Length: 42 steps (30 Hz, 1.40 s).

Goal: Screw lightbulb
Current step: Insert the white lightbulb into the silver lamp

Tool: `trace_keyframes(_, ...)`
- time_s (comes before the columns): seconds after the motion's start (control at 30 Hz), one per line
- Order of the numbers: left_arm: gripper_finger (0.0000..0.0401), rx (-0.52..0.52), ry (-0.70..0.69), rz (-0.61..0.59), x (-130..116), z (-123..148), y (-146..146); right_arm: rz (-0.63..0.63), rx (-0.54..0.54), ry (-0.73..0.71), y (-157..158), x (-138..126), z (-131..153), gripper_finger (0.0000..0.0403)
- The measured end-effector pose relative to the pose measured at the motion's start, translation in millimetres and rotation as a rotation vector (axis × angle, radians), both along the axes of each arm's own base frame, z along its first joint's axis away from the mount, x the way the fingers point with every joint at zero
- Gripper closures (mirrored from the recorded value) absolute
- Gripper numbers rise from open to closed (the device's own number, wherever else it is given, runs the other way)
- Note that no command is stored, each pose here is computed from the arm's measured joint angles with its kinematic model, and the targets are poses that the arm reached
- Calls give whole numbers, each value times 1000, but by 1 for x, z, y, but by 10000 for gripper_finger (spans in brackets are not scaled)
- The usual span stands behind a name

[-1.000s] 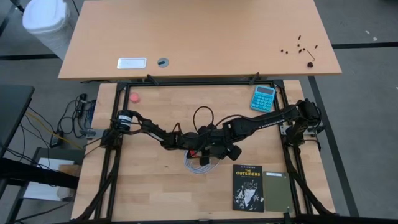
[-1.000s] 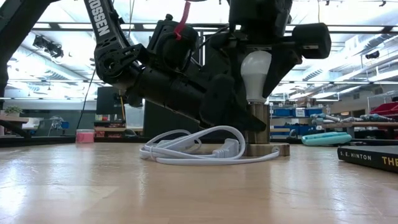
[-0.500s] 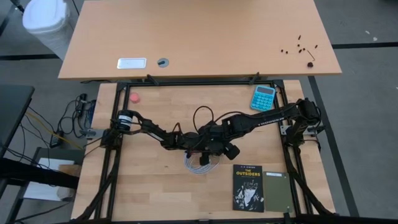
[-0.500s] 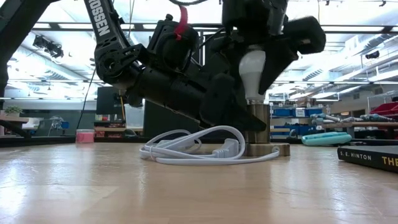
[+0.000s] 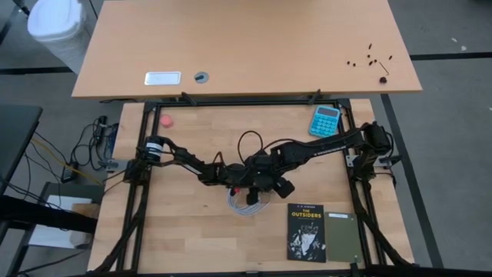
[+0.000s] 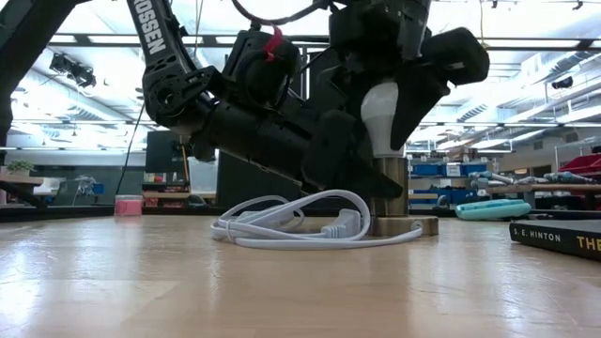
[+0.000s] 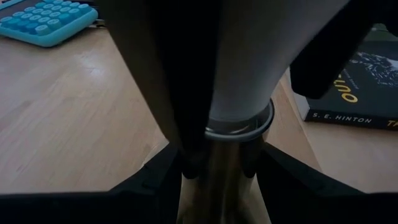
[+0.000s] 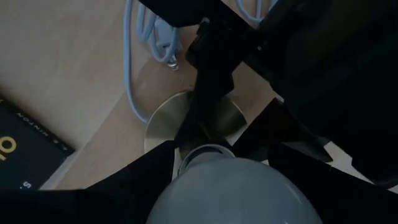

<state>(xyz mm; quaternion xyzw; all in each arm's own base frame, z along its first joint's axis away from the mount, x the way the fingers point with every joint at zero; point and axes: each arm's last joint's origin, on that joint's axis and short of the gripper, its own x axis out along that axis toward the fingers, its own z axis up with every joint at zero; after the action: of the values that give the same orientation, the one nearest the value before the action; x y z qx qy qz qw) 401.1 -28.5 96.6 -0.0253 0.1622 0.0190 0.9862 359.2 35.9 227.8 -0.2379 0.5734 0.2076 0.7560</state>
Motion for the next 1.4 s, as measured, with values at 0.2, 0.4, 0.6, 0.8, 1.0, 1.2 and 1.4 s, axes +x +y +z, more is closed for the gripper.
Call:
trace_keyframes(0.2, 223, -2, -2, 1, 0, 0, 0, -83, 22, 12, -8, 0, 0, 141)
trace_keyframes(0.4, 223, 3, -3, 38, 0, 0, 1, -209, 53, 14, -12, 0, 0, 140)
trace_keyframes(0.6, 223, -6, -7, 80, 0, 0, 2, -335, 53, 7, -12, 1, -1, 139)
trace_keyframes(0.8, 223, -25, -11, 124, 0, 0, 3, -506, 64, -4, -14, 1, -1, 138)
trace_keyframes(1.0, 223, -38, -15, 151, -1, 0, 3, -705, 97, -18, -18, 2, -1, 139)
trace_keyframes(1.2, 223, -41, -15, 153, -1, 0, 3, -917, 144, -39, -18, 3, -1, 135)
trace_keyframes(1.4, 223, -62, -15, 160, -1, 0, 3, -1097, 188, -41, -19, 3, -1, 141)
